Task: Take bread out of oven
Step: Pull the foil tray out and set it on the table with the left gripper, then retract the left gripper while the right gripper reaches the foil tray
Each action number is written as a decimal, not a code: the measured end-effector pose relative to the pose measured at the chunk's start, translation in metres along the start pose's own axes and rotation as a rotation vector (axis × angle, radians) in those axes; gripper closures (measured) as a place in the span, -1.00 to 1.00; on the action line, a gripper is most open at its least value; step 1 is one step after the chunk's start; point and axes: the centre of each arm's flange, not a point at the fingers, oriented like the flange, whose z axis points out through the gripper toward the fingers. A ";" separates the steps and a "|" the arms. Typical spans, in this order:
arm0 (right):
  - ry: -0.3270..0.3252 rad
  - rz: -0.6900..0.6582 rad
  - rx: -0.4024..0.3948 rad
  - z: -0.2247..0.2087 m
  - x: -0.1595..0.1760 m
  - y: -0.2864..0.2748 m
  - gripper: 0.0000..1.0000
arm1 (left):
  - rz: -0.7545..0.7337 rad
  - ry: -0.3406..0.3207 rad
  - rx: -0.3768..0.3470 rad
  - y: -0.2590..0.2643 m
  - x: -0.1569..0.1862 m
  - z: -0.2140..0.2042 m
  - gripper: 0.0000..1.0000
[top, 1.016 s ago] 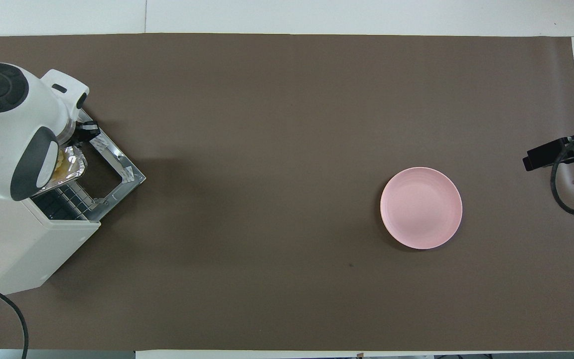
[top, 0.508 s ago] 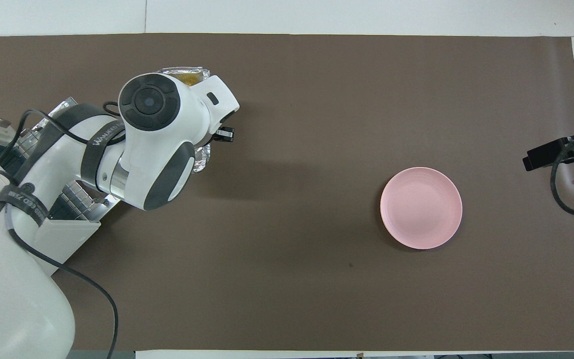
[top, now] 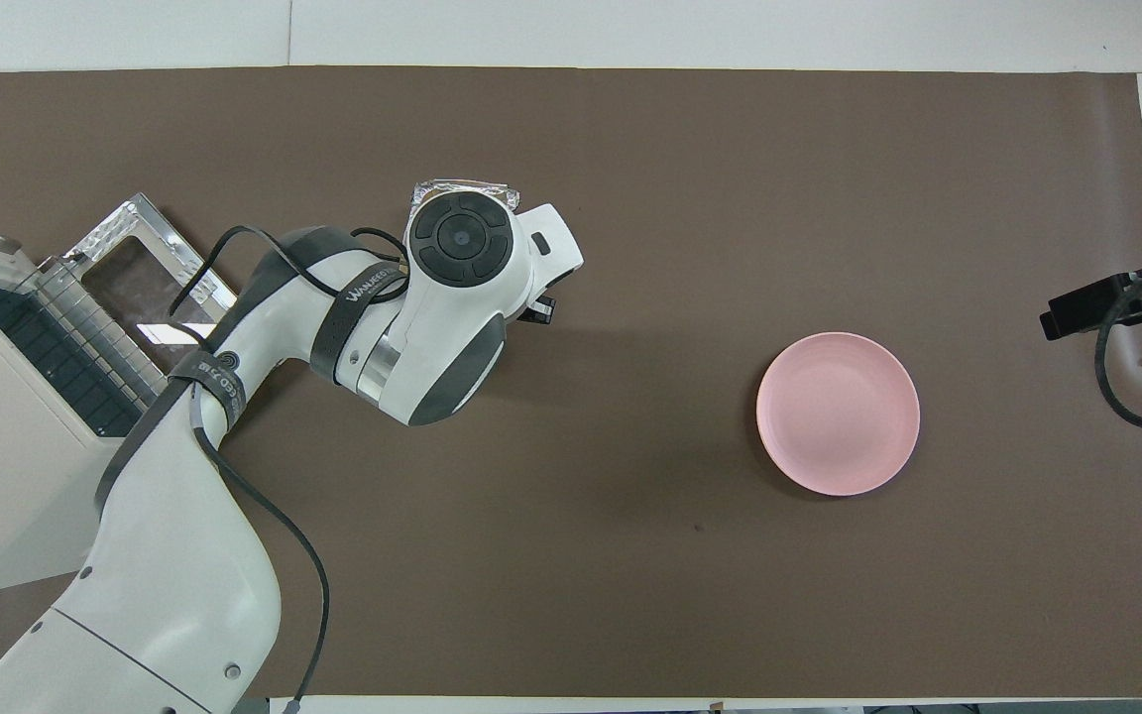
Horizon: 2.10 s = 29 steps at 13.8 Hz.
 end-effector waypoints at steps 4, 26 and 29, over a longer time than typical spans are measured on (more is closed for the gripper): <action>0.000 0.000 0.000 0.000 0.000 0.000 -1.00 | -0.013 -0.021 0.012 -0.010 -0.002 0.010 0.61; 0.112 0.316 0.064 0.044 0.042 -0.183 -1.00 | -0.403 -0.199 -0.004 -0.325 -0.121 -0.235 -1.00; 0.109 0.383 0.071 0.099 0.062 -0.281 -1.00 | -0.408 -0.188 -0.003 -0.328 -0.125 -0.241 -1.00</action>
